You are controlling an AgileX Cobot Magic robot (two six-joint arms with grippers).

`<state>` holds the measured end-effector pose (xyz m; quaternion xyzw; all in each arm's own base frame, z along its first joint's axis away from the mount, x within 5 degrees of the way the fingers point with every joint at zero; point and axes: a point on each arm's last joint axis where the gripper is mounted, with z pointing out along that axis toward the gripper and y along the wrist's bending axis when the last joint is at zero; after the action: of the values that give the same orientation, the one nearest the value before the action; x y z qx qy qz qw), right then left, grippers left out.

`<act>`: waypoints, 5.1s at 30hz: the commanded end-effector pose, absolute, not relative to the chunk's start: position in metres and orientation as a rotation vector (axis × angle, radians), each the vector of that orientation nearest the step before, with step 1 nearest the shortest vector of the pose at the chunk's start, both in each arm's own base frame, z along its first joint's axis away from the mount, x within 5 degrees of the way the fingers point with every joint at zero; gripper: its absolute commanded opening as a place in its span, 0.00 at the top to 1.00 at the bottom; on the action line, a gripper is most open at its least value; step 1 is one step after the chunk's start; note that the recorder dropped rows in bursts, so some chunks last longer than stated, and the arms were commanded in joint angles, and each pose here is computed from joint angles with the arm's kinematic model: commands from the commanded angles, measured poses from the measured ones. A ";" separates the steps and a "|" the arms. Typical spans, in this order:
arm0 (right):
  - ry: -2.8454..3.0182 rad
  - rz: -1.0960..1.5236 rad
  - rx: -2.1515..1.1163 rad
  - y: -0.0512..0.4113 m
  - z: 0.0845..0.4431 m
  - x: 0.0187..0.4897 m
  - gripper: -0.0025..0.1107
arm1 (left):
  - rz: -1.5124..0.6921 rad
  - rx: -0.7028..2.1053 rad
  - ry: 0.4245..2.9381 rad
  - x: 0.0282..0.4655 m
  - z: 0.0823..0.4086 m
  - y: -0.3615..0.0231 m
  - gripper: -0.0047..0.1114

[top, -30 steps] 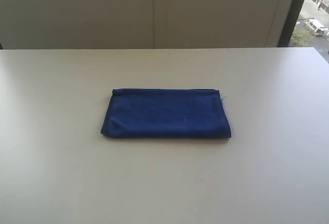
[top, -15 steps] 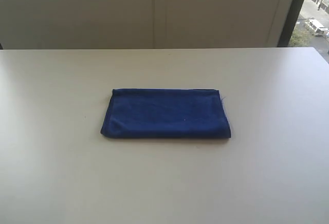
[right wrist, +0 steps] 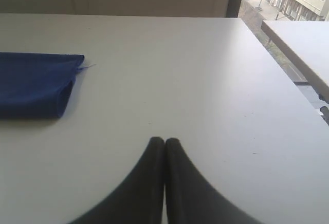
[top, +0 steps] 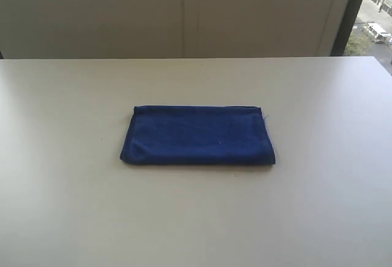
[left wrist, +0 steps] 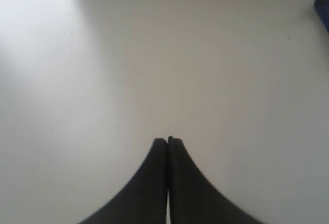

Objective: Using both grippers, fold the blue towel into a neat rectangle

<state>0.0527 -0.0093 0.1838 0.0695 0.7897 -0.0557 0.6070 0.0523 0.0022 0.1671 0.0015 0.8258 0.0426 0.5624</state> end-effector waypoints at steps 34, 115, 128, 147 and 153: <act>1.823 -0.088 0.192 -0.008 0.182 0.053 0.98 | 0.048 0.085 1.940 0.052 0.166 -0.002 0.96; 1.838 -0.009 0.111 -0.003 0.181 0.053 0.98 | 0.048 0.085 1.940 0.052 0.166 -0.002 0.96; 1.838 -0.006 0.113 -0.003 0.181 0.053 0.98 | 0.048 0.085 1.940 0.052 0.166 -0.002 0.96; 1.838 -0.006 0.113 -0.003 0.181 0.053 0.98 | 0.048 0.085 1.940 0.052 0.166 -0.002 0.96; 1.838 -0.006 0.113 -0.003 0.181 0.053 0.98 | 0.048 0.085 1.940 0.052 0.166 -0.002 0.96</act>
<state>0.0530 -0.0024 0.1820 0.0514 0.7976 -0.0013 0.6010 0.0524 -0.0017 0.1673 0.0361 0.8246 0.0235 0.5641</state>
